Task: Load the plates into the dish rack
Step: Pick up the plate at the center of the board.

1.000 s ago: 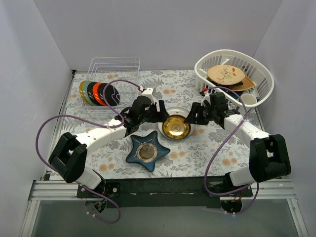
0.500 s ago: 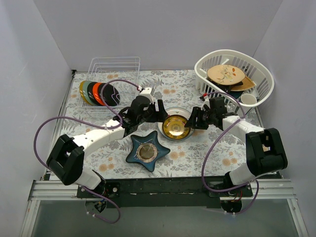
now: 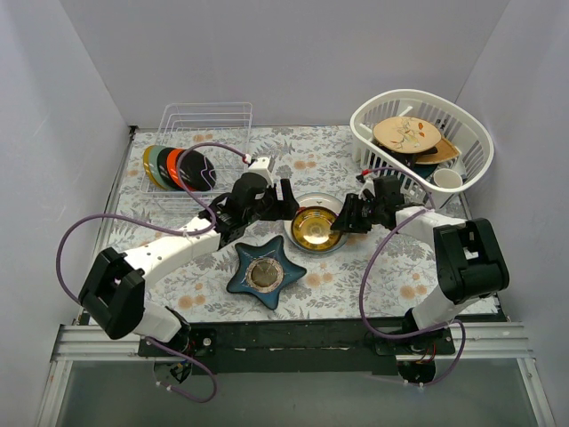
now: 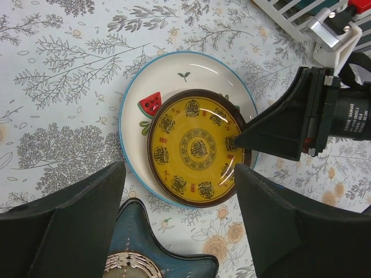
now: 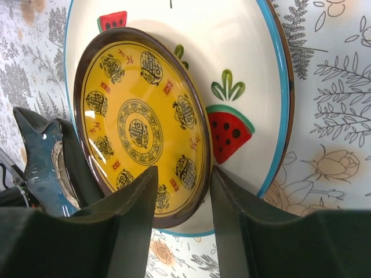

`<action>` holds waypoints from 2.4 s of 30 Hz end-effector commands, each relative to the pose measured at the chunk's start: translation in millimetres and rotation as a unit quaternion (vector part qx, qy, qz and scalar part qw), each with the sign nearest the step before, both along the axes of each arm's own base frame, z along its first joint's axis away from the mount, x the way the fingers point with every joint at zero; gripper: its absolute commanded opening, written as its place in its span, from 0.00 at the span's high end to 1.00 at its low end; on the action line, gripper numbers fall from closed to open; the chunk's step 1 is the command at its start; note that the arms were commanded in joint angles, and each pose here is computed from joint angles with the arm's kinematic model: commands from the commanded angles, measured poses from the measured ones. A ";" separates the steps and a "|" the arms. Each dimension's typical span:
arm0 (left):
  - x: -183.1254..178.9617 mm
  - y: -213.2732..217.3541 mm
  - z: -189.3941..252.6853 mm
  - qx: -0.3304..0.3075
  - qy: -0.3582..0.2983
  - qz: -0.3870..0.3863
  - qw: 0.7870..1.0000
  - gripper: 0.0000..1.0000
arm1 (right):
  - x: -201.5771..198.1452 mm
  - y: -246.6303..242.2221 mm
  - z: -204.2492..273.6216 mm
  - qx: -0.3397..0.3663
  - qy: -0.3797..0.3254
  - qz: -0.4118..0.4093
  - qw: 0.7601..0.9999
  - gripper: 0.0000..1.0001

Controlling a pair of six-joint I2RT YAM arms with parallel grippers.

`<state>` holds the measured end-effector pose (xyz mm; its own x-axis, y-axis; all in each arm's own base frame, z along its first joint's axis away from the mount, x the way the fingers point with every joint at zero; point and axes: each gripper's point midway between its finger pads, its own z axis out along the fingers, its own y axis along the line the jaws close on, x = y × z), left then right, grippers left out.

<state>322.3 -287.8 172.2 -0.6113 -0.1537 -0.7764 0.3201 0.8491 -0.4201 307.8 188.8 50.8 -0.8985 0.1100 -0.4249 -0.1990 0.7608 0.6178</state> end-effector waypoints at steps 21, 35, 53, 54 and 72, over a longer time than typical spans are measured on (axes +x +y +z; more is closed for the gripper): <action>-5.6 -8.6 36.3 -0.059 -0.011 -0.004 0.998 0.14 | 13.2 -3.0 75.4 0.006 -0.088 -0.003 0.996 0.99; 16.3 -35.9 147.8 -0.132 -0.015 -0.012 0.991 0.02 | 33.3 -47.8 206.7 -0.068 -0.248 -0.102 0.961 0.99; 66.0 72.6 234.8 -0.189 -0.011 0.073 0.979 0.02 | 54.9 -23.6 368.2 -0.250 -0.447 -0.160 0.844 0.99; 65.8 74.3 235.5 -0.191 -0.005 0.069 0.979 0.02 | 57.0 -25.7 374.4 -0.269 -0.451 -0.170 0.834 0.99; 59.0 88.9 259.0 -0.324 0.057 -0.011 0.944 0.03 | -22.6 9.3 391.8 -0.472 -0.605 -0.229 0.599 0.99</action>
<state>404.1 -182.1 423.7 -0.6091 -0.5980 -0.5209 0.2083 0.5131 -0.8327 311.7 254.7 387.5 0.1229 -0.6284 -0.7681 0.0166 0.7752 -0.6315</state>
